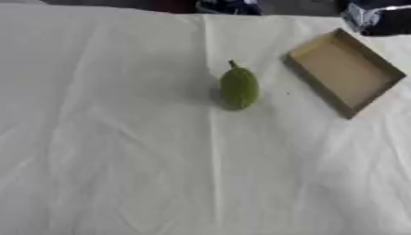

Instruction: Pick up objects on the table and place them in the box.

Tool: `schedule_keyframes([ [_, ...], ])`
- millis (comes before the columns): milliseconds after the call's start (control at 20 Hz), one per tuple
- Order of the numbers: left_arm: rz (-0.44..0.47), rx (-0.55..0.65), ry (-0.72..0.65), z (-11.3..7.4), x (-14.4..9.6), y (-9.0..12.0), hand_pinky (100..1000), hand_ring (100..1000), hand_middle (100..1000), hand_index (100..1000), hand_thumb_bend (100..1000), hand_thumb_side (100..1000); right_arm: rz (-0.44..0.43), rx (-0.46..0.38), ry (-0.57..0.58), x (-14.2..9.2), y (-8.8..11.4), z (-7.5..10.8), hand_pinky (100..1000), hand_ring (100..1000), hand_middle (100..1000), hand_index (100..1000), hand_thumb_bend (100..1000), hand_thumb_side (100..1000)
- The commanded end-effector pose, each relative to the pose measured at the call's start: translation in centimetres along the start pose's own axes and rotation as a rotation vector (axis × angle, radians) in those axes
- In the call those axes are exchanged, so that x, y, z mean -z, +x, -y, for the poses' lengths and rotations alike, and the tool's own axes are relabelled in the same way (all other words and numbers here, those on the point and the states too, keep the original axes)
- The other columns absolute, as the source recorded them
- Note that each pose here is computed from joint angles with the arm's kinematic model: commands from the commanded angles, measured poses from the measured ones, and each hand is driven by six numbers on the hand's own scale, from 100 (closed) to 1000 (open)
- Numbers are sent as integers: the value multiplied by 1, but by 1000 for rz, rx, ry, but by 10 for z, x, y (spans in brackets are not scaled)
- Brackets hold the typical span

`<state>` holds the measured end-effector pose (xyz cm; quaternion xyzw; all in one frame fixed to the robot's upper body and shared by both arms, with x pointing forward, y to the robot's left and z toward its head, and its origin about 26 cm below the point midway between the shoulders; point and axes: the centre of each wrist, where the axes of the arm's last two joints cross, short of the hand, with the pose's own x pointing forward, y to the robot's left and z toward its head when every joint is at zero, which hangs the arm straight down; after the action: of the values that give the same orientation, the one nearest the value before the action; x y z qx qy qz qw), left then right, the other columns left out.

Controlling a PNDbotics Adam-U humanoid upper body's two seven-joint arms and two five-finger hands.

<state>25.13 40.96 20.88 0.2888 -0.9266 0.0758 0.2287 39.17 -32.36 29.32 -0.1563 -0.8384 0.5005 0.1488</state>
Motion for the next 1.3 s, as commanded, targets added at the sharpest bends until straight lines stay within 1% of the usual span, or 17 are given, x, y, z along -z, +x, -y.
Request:
schedule_keyframes([
  [50, 36, 4, -13, -2, 7, 7, 526, 619, 652, 730, 100, 359, 11, -78, 141, 7, -4, 8, 810, 787, 767, 856, 126, 395],
  [100, 35, 4, -13, -2, 7, 7, 526, 619, 652, 730, 100, 360, 17, -86, 175, 10, -6, 6, 811, 788, 770, 858, 118, 405],
  [300, 34, 3, -15, -2, 7, 7, 527, 619, 652, 730, 100, 360, 37, -87, 284, 18, -12, -4, 818, 804, 786, 871, 147, 424],
  [400, 33, 3, -15, -2, 7, 7, 527, 619, 652, 730, 100, 361, 43, -84, 332, 21, -14, -8, 822, 811, 795, 878, 184, 414],
  [550, 32, 3, -16, -2, 7, 7, 527, 619, 652, 730, 100, 363, 56, -83, 402, 25, -17, -14, 825, 815, 799, 881, 272, 383],
  [700, 30, 2, -17, -2, 6, 7, 526, 619, 652, 730, 100, 363, 61, -70, 445, 29, -19, -20, 829, 817, 799, 887, 314, 364],
  [800, 29, 2, -17, -2, 6, 6, 527, 619, 653, 730, 100, 364, 53, -45, 475, 33, -21, -27, 838, 818, 790, 884, 345, 310],
  [900, 28, 1, -17, -2, 6, 6, 527, 619, 653, 730, 100, 364, 32, -7, 508, 37, -24, -36, 841, 814, 779, 877, 358, 255],
  [1050, 27, -2, -17, -1, 6, 6, 527, 619, 653, 730, 100, 366, -15, 44, 534, 43, -27, -47, 844, 809, 775, 870, 386, 100],
  [1200, 25, -3, -16, -1, 5, 6, 526, 619, 653, 729, 100, 368, -69, 75, 551, 46, -29, -56, 848, 805, 772, 872, 385, 100],
  [1300, 25, -4, -15, -1, 5, 6, 527, 619, 653, 729, 100, 368, -89, 93, 564, 47, -29, -59, 848, 804, 771, 874, 387, 100],
])
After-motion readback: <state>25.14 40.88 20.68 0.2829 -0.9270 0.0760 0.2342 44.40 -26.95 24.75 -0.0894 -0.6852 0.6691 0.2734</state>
